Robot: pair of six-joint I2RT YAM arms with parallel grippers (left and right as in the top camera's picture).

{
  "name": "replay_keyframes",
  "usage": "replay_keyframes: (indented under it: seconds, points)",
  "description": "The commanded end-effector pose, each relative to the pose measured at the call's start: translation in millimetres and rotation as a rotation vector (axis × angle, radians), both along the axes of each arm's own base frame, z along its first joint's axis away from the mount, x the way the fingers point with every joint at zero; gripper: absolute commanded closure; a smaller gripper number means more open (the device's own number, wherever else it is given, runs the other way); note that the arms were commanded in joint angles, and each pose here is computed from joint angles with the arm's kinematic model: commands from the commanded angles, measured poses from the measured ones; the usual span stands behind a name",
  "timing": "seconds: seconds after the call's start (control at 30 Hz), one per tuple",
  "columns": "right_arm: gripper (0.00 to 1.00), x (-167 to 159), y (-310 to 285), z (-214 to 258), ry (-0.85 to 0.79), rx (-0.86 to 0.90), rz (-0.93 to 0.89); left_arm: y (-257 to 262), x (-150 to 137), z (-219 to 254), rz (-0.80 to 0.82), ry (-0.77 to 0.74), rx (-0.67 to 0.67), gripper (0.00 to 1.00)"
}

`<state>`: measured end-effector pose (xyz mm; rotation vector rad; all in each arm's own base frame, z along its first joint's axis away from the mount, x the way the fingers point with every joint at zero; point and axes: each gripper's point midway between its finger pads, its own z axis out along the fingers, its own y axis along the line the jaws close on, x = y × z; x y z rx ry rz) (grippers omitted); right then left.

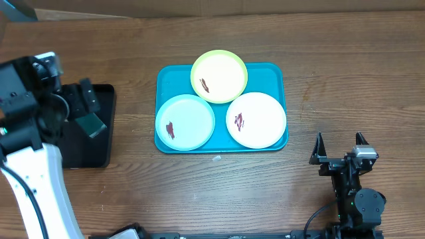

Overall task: Clean dirty plates on tray and stack at the side
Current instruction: 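Move the left gripper over the green sponge in the black tray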

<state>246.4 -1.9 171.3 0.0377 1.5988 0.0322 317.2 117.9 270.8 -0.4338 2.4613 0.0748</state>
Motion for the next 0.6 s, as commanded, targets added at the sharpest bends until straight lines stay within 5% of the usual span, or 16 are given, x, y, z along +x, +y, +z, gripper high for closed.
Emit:
replay_keyframes:
  seconds: [0.0, 0.1, 0.27, 0.57]
  points:
    - [0.00, 0.1, 1.4, -1.7, -0.004, -0.005, 0.006, -14.3, 9.4, -13.7, -0.036, 0.020, -0.159, 0.00]
    - [0.00, 0.1, 1.4, -1.7, -0.004, -0.005, 0.006, 1.6, 9.4, -36.5, 0.041, 0.108, -0.142, 0.00]
    - [0.00, 0.1, 1.3, -1.7, -0.004, -0.005, 0.006, 63.1, 0.1, -59.9, 0.485, 0.138, -0.148, 0.00]
    - [0.00, 0.1, 1.3, -1.7, -0.004, -0.005, 0.006, 74.9, 13.8, -120.0, 0.470, 0.270, -0.243, 0.00]
